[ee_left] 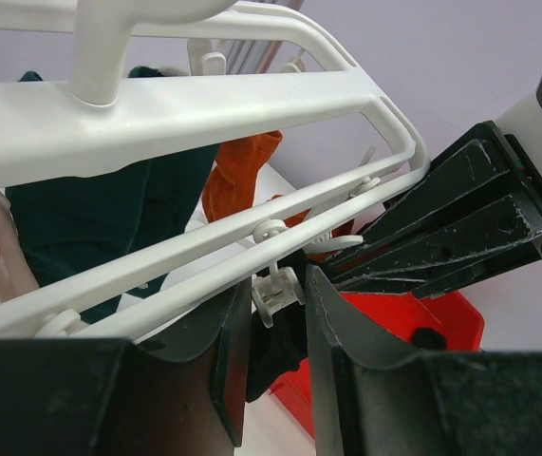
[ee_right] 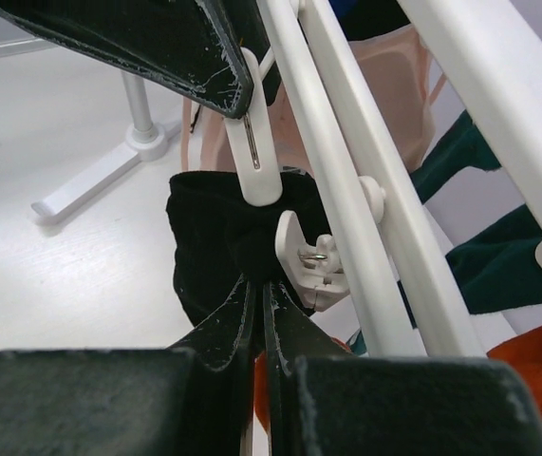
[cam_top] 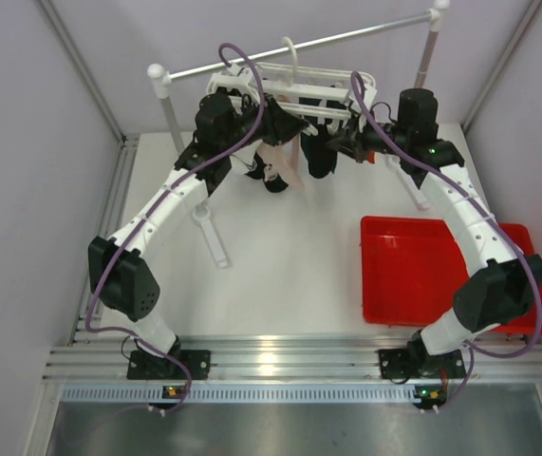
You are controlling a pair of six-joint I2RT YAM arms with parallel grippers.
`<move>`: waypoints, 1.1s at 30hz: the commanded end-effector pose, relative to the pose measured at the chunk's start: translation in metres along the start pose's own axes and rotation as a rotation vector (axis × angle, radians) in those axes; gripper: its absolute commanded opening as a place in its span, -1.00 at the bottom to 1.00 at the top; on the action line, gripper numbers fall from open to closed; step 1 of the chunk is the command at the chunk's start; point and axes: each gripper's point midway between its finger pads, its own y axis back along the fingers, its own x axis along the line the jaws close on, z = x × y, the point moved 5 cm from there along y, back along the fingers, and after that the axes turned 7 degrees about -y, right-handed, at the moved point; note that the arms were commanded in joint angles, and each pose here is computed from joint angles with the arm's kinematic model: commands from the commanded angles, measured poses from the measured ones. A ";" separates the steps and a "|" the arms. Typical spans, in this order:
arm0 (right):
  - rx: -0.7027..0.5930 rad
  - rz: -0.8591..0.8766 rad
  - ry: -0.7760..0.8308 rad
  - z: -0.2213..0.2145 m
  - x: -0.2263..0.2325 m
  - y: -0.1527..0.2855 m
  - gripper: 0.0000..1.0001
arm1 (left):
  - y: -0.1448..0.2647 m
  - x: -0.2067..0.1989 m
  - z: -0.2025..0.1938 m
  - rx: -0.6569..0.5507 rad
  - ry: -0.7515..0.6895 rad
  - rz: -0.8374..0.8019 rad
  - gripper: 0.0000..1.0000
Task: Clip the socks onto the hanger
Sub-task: Clamp the sock onto the hanger.
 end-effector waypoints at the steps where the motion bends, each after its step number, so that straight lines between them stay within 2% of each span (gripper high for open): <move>1: -0.097 0.003 0.059 0.027 -0.002 0.004 -1.00 | 0.001 -0.009 -0.015 0.068 0.012 -0.071 -1.00; 10: -0.120 0.025 0.074 0.032 0.002 0.001 -1.00 | 0.000 -0.009 -0.016 0.076 0.035 -0.072 -1.00; 13: -0.109 0.020 0.085 0.029 0.002 0.002 -1.00 | 0.001 -0.009 -0.015 0.074 0.036 -0.061 -0.64; 14: -0.105 0.020 0.085 0.027 0.002 0.002 -1.00 | 0.002 -0.010 -0.013 0.070 0.033 -0.060 -0.35; 17: -0.097 0.019 0.088 0.024 0.003 0.002 -1.00 | 0.005 -0.010 -0.009 0.056 0.033 -0.039 -0.08; 18: -0.095 0.017 0.087 0.022 0.003 0.003 -1.00 | 0.006 -0.007 -0.006 0.045 0.030 -0.022 0.08; 21: -0.092 0.015 0.085 0.019 0.003 0.002 -1.00 | 0.013 -0.007 0.001 0.019 0.025 -0.007 0.19; 26: -0.084 0.007 0.076 0.011 0.003 0.001 -1.00 | 0.030 -0.011 0.010 -0.016 0.003 0.004 0.22; 28: -0.083 0.007 0.074 0.009 0.005 0.002 -0.94 | 0.039 -0.017 0.015 -0.034 -0.021 -0.002 0.24; 29: -0.087 0.006 0.075 0.010 0.007 0.004 -0.84 | 0.041 -0.015 0.008 -0.025 -0.022 0.002 0.25; 32: -0.087 -0.003 0.049 0.007 0.010 0.006 -0.36 | 0.051 -0.019 0.008 -0.032 -0.057 -0.002 0.27; 33: -0.090 -0.018 0.038 0.009 0.012 0.010 -0.30 | 0.052 -0.020 0.008 -0.032 -0.068 -0.004 0.27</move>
